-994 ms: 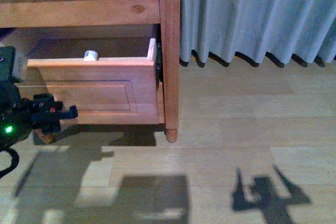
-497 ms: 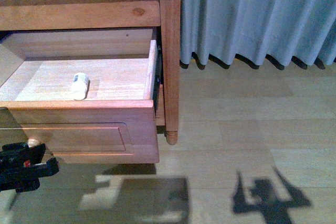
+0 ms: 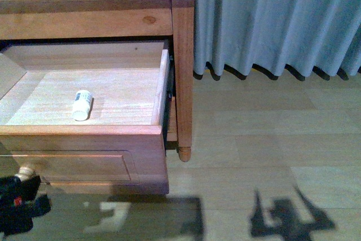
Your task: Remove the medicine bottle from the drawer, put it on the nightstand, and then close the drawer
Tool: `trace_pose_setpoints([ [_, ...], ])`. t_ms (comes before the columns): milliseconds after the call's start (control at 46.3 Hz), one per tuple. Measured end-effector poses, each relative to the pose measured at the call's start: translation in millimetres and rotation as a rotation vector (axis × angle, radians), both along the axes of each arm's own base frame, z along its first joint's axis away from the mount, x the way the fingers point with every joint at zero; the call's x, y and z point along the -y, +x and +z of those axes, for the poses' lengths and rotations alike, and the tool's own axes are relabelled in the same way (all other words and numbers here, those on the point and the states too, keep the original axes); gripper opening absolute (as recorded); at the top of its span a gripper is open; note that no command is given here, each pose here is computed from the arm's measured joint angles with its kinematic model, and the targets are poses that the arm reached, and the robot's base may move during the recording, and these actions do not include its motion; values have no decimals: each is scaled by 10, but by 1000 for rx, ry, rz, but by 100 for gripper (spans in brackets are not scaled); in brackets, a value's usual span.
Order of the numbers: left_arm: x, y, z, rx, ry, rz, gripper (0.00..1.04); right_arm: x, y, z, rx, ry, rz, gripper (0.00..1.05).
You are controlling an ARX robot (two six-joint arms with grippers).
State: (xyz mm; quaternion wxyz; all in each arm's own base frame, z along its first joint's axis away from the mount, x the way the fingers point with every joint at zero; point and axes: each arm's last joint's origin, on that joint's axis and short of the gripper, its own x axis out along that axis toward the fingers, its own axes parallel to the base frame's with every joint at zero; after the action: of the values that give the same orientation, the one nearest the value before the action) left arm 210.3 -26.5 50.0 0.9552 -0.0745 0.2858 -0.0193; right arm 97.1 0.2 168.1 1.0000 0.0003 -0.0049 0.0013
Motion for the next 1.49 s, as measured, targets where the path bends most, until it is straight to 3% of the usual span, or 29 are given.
trace_pose_setpoints([
  [281,-48,-129,251,-17,-48,-10,100,0,0,0,0,0,0,98],
  [540,-112,-284,859,32,-119,-63,98,0,0,0,0,0,0,98],
  [670,-130,-404,1407,148,-153,-121,98,0,0,0,0,0,0,98],
  [735,-134,-486,1550,419,7,-23,85,0,0,0,0,0,0,98],
  [821,-196,-583,1624,579,75,21,71,0,0,0,0,0,0,98],
  [1211,-258,-781,1391,585,133,35,5,1,0,0,0,0,-4,98],
  [1492,-259,-884,1299,583,138,36,4,1,0,0,0,0,-3,98],
])
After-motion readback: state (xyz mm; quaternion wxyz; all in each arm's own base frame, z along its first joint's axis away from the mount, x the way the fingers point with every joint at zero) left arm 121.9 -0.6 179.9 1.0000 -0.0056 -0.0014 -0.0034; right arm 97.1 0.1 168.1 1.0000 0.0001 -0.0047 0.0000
